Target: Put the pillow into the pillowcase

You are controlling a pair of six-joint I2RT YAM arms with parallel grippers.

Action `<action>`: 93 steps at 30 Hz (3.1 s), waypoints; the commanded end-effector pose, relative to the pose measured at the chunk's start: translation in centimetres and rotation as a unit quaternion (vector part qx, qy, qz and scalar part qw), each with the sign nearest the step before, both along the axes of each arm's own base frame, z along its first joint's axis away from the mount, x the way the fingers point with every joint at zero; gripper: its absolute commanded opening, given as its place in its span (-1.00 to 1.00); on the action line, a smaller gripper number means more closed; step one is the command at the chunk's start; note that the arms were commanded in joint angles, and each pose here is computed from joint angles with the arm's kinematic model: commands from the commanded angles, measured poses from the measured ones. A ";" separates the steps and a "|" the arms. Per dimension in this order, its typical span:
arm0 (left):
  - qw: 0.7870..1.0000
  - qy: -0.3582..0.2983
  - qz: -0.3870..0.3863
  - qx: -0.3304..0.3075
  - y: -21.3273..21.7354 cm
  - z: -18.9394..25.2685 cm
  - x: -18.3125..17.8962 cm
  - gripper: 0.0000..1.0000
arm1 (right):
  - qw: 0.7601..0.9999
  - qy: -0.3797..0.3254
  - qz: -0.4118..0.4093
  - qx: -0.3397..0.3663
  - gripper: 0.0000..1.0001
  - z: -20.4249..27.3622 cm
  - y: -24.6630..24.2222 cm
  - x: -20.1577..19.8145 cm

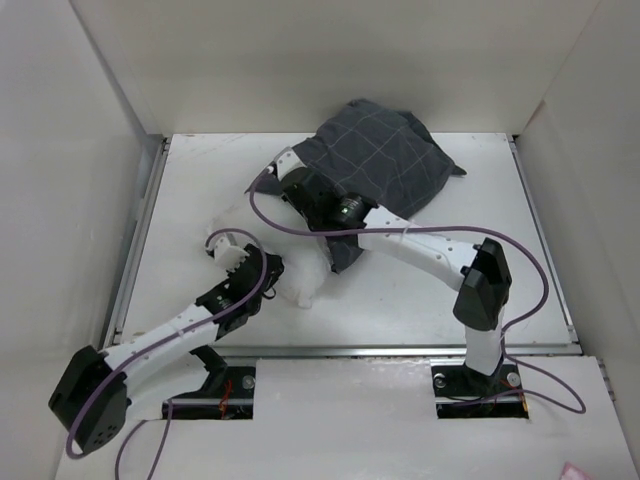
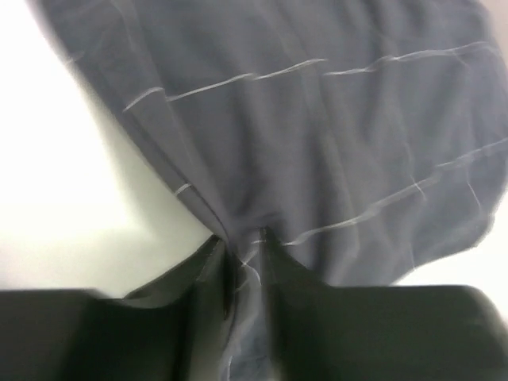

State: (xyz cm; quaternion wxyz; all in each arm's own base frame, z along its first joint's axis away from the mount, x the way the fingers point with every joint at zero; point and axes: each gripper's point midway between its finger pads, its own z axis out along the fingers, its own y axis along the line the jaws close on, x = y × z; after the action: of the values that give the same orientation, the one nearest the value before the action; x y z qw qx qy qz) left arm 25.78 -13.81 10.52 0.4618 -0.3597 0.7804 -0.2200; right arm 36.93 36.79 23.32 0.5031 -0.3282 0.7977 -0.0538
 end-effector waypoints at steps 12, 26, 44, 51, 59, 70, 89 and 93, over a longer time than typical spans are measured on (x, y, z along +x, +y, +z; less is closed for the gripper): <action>0.991 -0.121 -0.042 0.034 -2.9 9.4 4.9 -1.00 | 0.995 -0.049 0.011 0.087 -1.00 6.6 0.2 0.2; 0.910 -0.398 -0.112 -0.044 -6.4 30.0 5.1 -0.95 | 0.866 -0.117 0.387 0.293 -1.00 30.5 1.7 -14.2; 0.846 -0.407 -0.344 -0.021 -15.9 27.4 3.5 -0.94 | 0.843 -0.035 0.453 0.289 -1.00 27.5 4.0 -14.2; 0.840 -0.390 -0.376 0.028 -13.8 26.8 0.1 0.57 | 0.852 -0.042 0.425 0.302 -1.00 27.3 2.2 -12.8; 0.917 -0.377 -0.121 0.048 0.2 30.9 -1.7 1.00 | 0.850 -0.097 0.380 0.351 -1.00 30.7 -3.8 -11.2; 0.953 -0.279 0.118 0.032 11.9 29.0 -4.5 1.00 | 0.837 -0.208 0.302 0.406 -1.00 38.7 -9.3 -9.1; 0.989 -0.133 -0.046 0.044 2.4 16.9 5.9 1.00 | 0.826 -0.214 0.325 0.407 -1.00 40.4 -9.7 -10.2; 0.992 -0.110 -0.022 0.050 6.4 17.3 9.0 1.00 | 0.826 -0.213 0.325 0.407 -1.00 39.7 -9.9 -10.5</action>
State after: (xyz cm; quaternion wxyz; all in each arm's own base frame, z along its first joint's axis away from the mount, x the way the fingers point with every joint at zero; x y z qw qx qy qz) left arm 33.08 -7.97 23.08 0.5228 -0.3230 0.7680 -0.1802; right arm 29.76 28.72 56.96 0.6735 -0.3171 0.5610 0.3620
